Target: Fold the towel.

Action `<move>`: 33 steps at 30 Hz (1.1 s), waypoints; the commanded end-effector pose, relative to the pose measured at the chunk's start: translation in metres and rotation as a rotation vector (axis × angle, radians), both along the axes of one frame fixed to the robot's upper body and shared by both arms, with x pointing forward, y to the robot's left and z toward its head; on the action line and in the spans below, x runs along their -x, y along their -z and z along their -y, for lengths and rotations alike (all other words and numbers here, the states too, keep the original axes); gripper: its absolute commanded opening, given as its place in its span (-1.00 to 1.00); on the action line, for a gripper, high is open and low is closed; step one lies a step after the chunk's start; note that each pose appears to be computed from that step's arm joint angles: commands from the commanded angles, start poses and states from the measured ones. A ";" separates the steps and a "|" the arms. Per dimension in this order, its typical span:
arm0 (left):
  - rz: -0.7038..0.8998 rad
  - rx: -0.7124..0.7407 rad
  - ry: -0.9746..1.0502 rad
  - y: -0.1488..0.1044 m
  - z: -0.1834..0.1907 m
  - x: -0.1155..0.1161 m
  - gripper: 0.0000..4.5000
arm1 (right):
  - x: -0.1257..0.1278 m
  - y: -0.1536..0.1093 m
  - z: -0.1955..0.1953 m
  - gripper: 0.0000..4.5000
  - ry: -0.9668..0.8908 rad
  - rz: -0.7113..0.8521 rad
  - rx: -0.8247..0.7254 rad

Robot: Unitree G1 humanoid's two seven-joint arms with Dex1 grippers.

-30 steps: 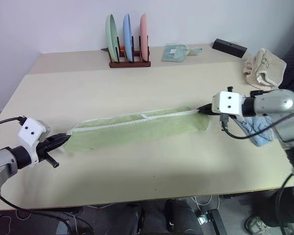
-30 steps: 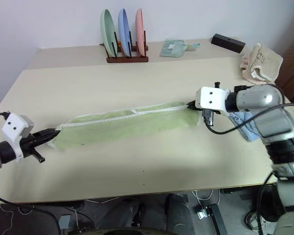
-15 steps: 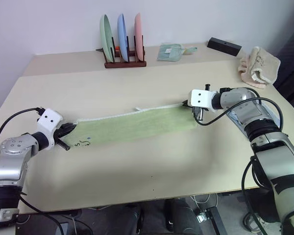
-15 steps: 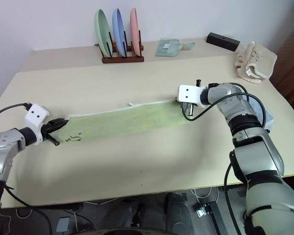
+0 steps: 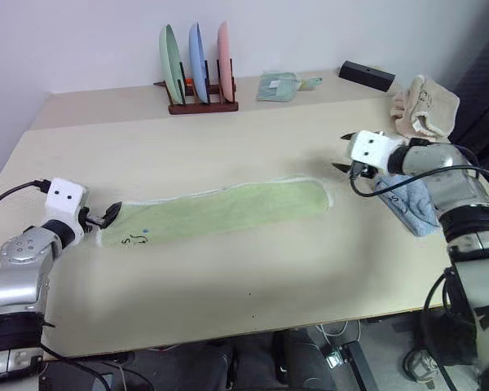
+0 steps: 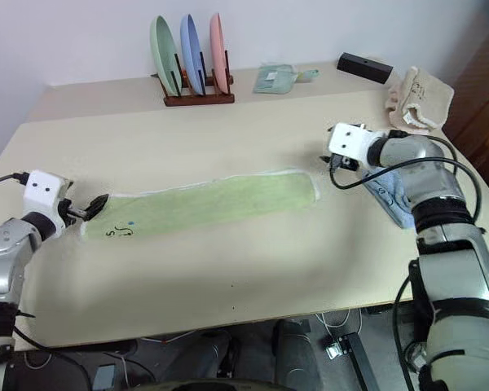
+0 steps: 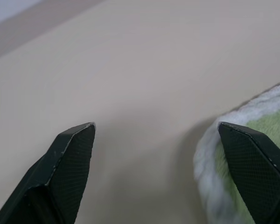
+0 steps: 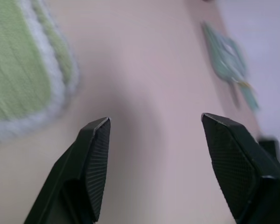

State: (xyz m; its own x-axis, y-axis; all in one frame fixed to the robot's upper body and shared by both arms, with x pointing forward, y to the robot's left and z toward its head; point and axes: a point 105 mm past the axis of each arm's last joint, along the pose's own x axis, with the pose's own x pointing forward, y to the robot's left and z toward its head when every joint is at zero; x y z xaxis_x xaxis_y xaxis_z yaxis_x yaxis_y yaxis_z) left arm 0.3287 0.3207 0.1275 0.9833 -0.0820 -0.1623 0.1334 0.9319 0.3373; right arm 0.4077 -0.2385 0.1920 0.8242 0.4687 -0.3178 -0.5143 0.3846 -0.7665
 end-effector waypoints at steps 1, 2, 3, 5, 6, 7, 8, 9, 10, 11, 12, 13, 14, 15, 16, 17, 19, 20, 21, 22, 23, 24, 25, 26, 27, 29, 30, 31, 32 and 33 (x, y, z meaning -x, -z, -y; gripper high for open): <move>0.152 -0.004 -0.008 -0.037 0.007 0.001 0.95 | 0.030 -0.021 0.008 0.78 0.016 -0.074 -0.261; 0.160 0.004 0.002 -0.040 0.012 0.001 0.95 | 0.039 -0.021 0.006 0.98 0.010 -0.112 -0.321; 0.161 0.009 0.007 -0.040 0.014 0.000 0.95 | 0.044 -0.022 0.003 0.98 0.009 -0.130 -0.352; 0.166 -0.011 0.134 -0.045 0.043 -0.002 0.95 | 0.059 -0.014 -0.003 0.98 0.041 -0.236 -0.533; 0.175 -0.008 0.247 -0.049 0.070 -0.003 0.95 | 0.071 -0.002 -0.009 0.98 0.065 -0.336 -0.669; 0.174 0.008 0.371 -0.051 0.101 -0.003 0.95 | 0.082 0.014 -0.017 0.98 0.108 -0.455 -0.827; 0.172 0.021 0.449 -0.052 0.119 -0.002 0.95 | 0.091 0.024 -0.023 0.98 0.141 -0.538 -0.918; 0.161 0.008 0.525 -0.050 0.136 0.001 0.95 | 0.096 0.031 -0.027 0.98 0.170 -0.581 -0.991; 0.155 -0.021 0.585 -0.048 0.149 0.004 0.95 | 0.100 0.036 -0.029 0.98 0.200 -0.609 -1.050; 0.139 -0.025 0.634 -0.044 0.159 0.004 0.95 | 0.103 0.043 -0.032 0.98 0.237 -0.648 -1.111; 0.133 -0.025 0.683 -0.041 0.170 0.006 0.95 | 0.107 0.050 -0.037 0.98 0.260 -0.683 -1.152; 0.131 -0.019 0.722 -0.040 0.179 0.007 0.95 | 0.110 0.055 -0.041 0.98 0.284 -0.707 -1.187; 0.130 -0.010 0.754 -0.039 0.187 0.008 0.95 | 0.111 0.058 -0.043 0.98 0.314 -0.729 -1.229; 0.126 0.007 0.791 -0.039 0.196 0.010 0.95 | 0.109 0.061 -0.044 0.98 0.349 -0.744 -1.274; 0.121 0.024 0.824 -0.038 0.204 0.013 0.95 | 0.107 0.064 -0.045 0.98 0.383 -0.753 -1.313; 0.115 0.038 0.865 -0.037 0.212 0.018 0.95 | 0.104 0.068 -0.045 0.98 0.431 -0.762 -1.352; 0.097 0.056 0.925 -0.034 0.223 0.025 0.95 | 0.099 0.074 -0.046 0.98 0.503 -0.773 -1.410; 0.089 0.062 0.945 -0.033 0.226 0.028 0.95 | 0.096 0.077 -0.046 0.98 0.533 -0.776 -1.440; 0.084 0.066 0.955 -0.032 0.228 0.030 0.95 | 0.094 0.078 -0.047 0.98 0.552 -0.776 -1.464; 0.082 0.072 0.957 -0.031 0.229 0.031 0.95 | 0.090 0.078 -0.049 0.98 0.569 -0.782 -1.505; 0.079 0.078 0.953 -0.031 0.229 0.031 0.95 | 0.086 0.079 -0.050 0.98 0.586 -0.784 -1.545; 0.078 0.081 0.947 -0.030 0.228 0.031 0.95 | 0.082 0.080 -0.050 0.98 0.606 -0.788 -1.585; 0.077 0.081 0.942 -0.030 0.228 0.031 0.95 | 0.078 0.081 -0.050 0.98 0.628 -0.788 -1.620; 0.075 0.081 0.938 -0.029 0.227 0.031 0.95 | 0.073 0.084 -0.048 0.98 0.669 -0.782 -1.650; 0.074 0.080 0.935 -0.028 0.226 0.031 0.95 | 0.070 0.088 -0.046 0.98 0.705 -0.785 -1.673; 0.073 0.077 0.924 -0.027 0.224 0.032 0.95 | 0.064 0.096 -0.043 0.75 0.778 -0.781 -1.704; 0.074 0.075 0.919 -0.026 0.224 0.032 0.95 | 0.062 0.098 -0.042 0.62 0.801 -0.774 -1.711; 0.073 0.076 0.913 -0.026 0.222 0.032 0.95 | 0.061 0.098 -0.042 0.41 0.806 -0.774 -1.714; 0.073 0.078 0.906 -0.026 0.221 0.032 0.95 | 0.061 0.097 -0.042 0.17 0.802 -0.774 -1.716; 0.072 0.079 0.897 -0.025 0.219 0.032 0.95 | 0.061 0.095 -0.042 -0.07 0.795 -0.771 -1.717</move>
